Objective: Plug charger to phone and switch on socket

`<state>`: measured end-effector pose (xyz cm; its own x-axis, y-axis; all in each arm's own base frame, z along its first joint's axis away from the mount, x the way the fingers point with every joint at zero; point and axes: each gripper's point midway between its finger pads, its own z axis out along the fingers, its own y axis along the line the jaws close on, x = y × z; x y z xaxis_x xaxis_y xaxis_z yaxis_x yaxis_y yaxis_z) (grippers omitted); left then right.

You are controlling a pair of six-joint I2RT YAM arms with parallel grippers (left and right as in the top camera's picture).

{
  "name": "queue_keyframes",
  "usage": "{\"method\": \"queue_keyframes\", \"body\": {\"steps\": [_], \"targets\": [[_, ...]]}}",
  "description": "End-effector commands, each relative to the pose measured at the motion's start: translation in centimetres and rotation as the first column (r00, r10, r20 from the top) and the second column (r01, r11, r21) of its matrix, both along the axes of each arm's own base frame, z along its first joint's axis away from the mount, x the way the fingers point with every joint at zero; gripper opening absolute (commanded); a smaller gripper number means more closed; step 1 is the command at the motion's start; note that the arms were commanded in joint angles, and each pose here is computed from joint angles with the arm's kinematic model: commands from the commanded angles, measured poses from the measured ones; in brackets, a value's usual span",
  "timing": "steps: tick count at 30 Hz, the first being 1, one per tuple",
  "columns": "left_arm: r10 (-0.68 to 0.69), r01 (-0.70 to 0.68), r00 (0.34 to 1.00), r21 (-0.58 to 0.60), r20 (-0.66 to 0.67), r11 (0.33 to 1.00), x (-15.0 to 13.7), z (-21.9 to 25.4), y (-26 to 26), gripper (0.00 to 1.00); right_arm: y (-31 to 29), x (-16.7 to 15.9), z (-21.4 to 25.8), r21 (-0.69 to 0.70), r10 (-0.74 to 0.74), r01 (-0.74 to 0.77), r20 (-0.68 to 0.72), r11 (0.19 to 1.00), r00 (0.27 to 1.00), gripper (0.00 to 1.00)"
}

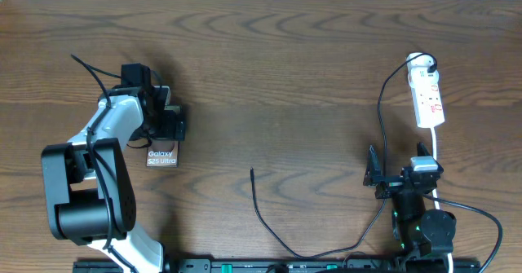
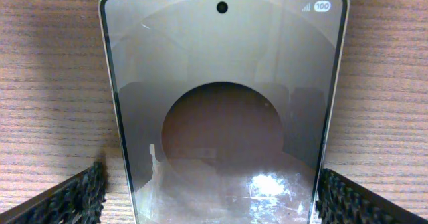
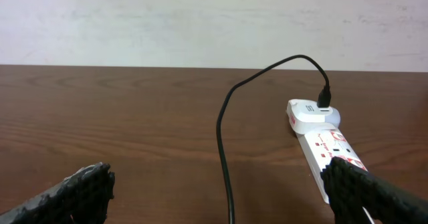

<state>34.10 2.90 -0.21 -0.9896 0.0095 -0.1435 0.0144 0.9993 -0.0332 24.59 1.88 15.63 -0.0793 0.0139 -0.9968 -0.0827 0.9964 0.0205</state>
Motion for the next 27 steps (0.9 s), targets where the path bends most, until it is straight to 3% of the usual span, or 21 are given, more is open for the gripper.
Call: {"method": "queue_keyframes", "body": {"steps": [1,27], "targets": [[-0.012,0.010,0.998,-0.032,-0.055,0.999,-1.5,-1.4,-0.6,0.98,0.0,0.0,0.0,0.004,-0.001,0.001,0.002,1.000,1.000,0.99],[-0.018,0.009,0.996,-0.106,-0.084,0.994,-2.3,-1.3,-1.9,0.98,0.0,0.0,0.0,0.004,-0.001,0.001,0.002,1.000,1.000,0.99]]}}
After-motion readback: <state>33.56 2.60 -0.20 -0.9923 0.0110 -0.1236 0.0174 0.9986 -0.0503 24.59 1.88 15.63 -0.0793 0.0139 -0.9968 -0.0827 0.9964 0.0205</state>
